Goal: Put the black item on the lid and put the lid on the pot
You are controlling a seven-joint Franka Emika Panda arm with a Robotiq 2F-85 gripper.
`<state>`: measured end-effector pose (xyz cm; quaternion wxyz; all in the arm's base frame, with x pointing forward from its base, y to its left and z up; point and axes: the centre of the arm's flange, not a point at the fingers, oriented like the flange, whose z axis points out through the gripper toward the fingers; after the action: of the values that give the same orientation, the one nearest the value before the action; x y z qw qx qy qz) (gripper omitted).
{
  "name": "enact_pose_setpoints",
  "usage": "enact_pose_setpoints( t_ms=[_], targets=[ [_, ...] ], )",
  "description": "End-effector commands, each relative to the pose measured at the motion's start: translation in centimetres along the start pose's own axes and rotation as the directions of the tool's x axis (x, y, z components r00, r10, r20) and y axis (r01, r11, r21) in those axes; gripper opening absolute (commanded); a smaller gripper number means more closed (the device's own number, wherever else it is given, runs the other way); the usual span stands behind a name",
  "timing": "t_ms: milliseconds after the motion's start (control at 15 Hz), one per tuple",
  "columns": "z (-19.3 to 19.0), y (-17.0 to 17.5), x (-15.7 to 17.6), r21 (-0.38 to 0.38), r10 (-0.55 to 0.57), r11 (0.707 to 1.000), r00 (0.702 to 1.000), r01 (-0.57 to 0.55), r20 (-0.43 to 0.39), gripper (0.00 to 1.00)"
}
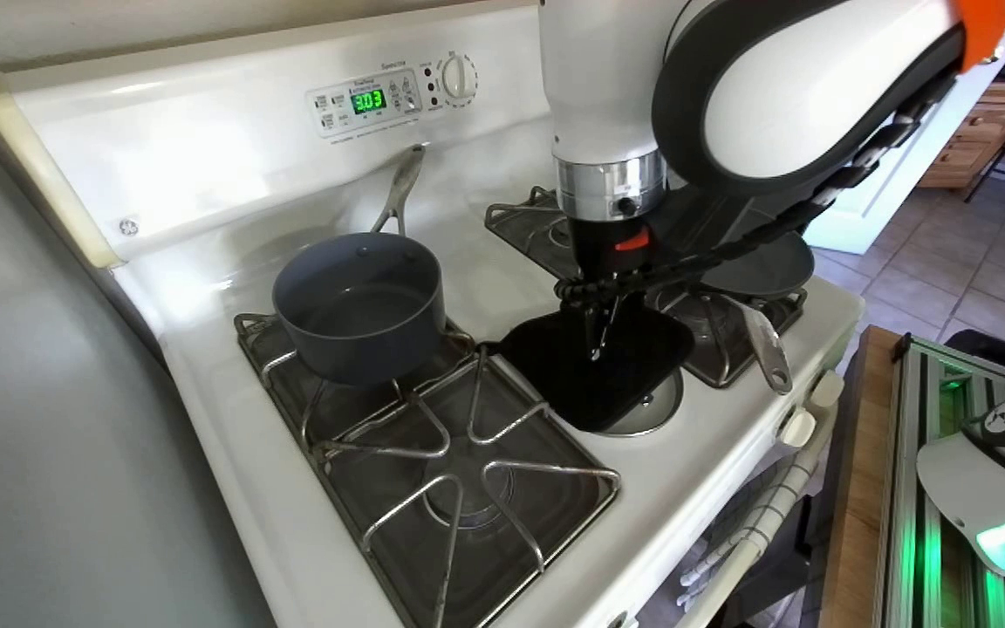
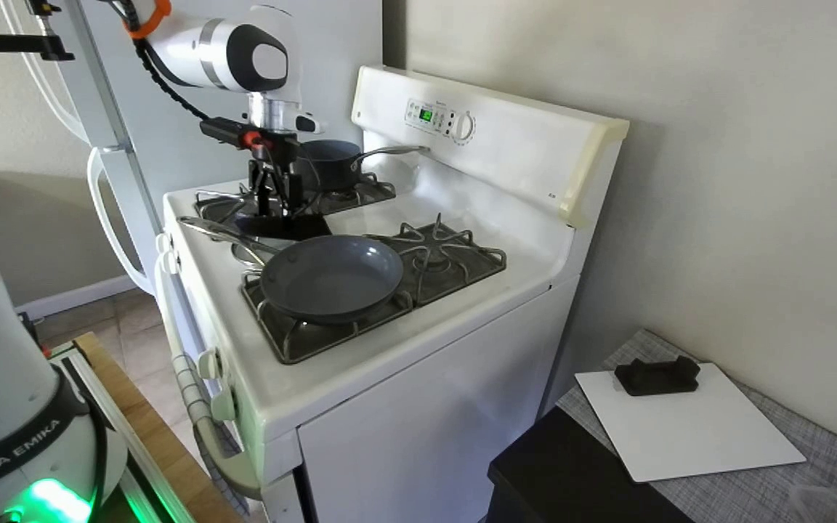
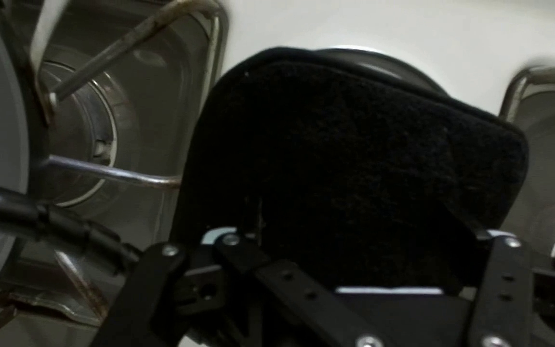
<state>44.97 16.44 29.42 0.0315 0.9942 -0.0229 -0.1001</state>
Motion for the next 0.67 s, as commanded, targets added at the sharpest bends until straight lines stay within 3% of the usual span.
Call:
enact_pose_setpoints(
  t_ms=[0, 133, 267, 600],
  targets=[
    [0.8, -0.2, -0.3, 0.024, -0.001, 1.0, 1.0, 0.0, 0.016, 1.0],
    [1.1, -0.2, -0.2, 0.023, -0.001, 1.0, 1.0, 0.0, 0.025, 1.0],
    [1.5, -0.3, -0.2, 0.021, 0.0, 1.0, 1.0, -0.001, 0.031, 0.76],
    [2.4, -0.3, 0.1, 0.019, 0.007, 1.0, 0.999, -0.008, 0.05, 0.36]
  ],
)
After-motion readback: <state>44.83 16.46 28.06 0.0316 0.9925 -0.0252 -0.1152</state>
